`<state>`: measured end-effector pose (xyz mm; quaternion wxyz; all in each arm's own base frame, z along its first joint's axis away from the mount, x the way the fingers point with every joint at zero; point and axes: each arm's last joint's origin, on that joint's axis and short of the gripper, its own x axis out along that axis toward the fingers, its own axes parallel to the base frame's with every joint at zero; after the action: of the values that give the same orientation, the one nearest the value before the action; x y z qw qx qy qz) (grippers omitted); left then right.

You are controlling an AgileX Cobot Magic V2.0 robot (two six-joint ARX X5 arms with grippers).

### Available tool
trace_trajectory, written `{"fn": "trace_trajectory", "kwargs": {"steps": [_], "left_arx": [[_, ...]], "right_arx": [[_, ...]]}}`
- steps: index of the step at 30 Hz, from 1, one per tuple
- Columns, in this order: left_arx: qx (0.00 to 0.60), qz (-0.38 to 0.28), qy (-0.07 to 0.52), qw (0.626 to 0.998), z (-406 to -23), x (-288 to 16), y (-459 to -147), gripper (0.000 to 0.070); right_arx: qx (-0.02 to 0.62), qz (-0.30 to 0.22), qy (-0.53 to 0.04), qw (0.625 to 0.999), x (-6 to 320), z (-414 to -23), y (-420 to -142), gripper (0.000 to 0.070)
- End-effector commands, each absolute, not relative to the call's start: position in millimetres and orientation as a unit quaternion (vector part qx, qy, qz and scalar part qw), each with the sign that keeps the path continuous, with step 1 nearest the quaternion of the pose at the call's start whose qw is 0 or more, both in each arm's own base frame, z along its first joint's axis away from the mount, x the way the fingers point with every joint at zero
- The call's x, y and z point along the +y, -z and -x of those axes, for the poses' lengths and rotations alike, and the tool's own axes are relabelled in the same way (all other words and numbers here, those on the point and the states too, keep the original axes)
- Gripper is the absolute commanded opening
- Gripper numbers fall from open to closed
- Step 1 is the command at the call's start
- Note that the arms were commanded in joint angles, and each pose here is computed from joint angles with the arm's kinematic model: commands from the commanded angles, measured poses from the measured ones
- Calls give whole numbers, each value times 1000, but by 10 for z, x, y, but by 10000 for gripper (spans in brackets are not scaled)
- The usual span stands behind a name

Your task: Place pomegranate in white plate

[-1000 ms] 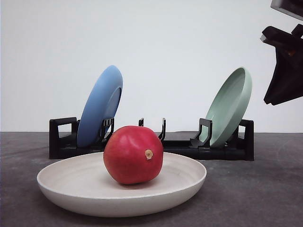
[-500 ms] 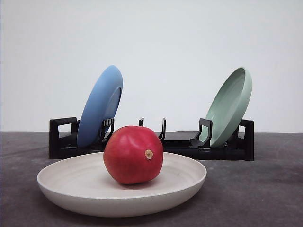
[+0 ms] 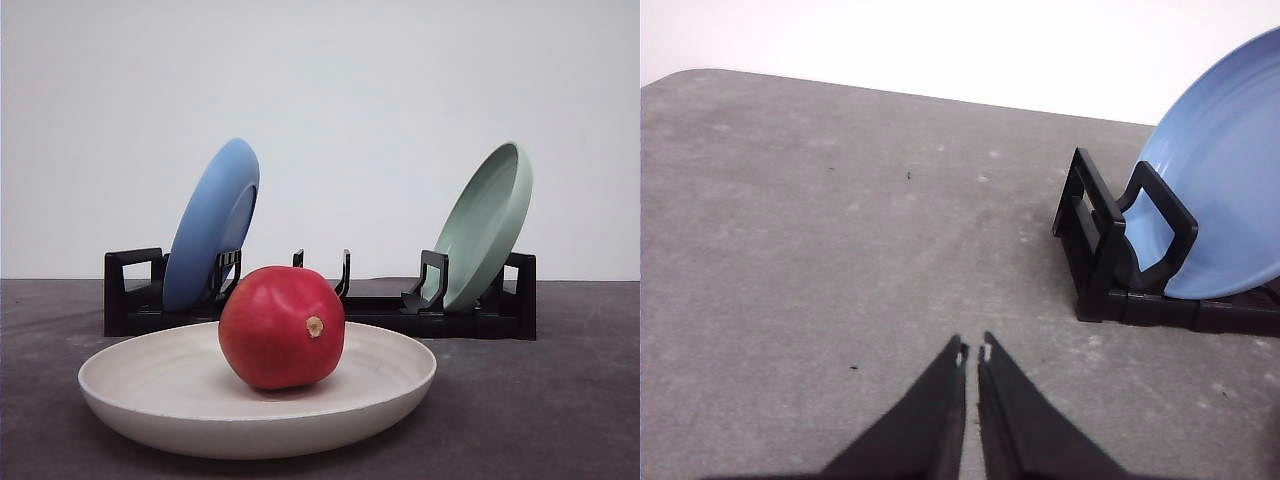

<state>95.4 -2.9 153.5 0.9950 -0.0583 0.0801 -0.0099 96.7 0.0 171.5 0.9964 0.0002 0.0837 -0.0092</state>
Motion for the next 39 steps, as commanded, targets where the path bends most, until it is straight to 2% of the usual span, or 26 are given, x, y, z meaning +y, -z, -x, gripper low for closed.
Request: {"fn": "trace_trajectory", "kwargs": {"steps": [1, 5, 8, 39], "left_arx": [[77, 56, 9, 995, -961, -28, -1518, 0], [77, 56, 9, 995, -961, -28, -1518, 0], [77, 56, 9, 995, -961, -28, -1519, 0], [77, 56, 9, 995, -961, -28, -1518, 0]], "right_arx": [[73, 1, 14, 997, -9, -959, -1677, 62], [53, -4, 18, 998, -18, -962, -1578, 62], [61, -9, 19, 998, -21, -965, -1544, 61], [46, -9, 21, 999, -22, -968, -1572, 62]]}}
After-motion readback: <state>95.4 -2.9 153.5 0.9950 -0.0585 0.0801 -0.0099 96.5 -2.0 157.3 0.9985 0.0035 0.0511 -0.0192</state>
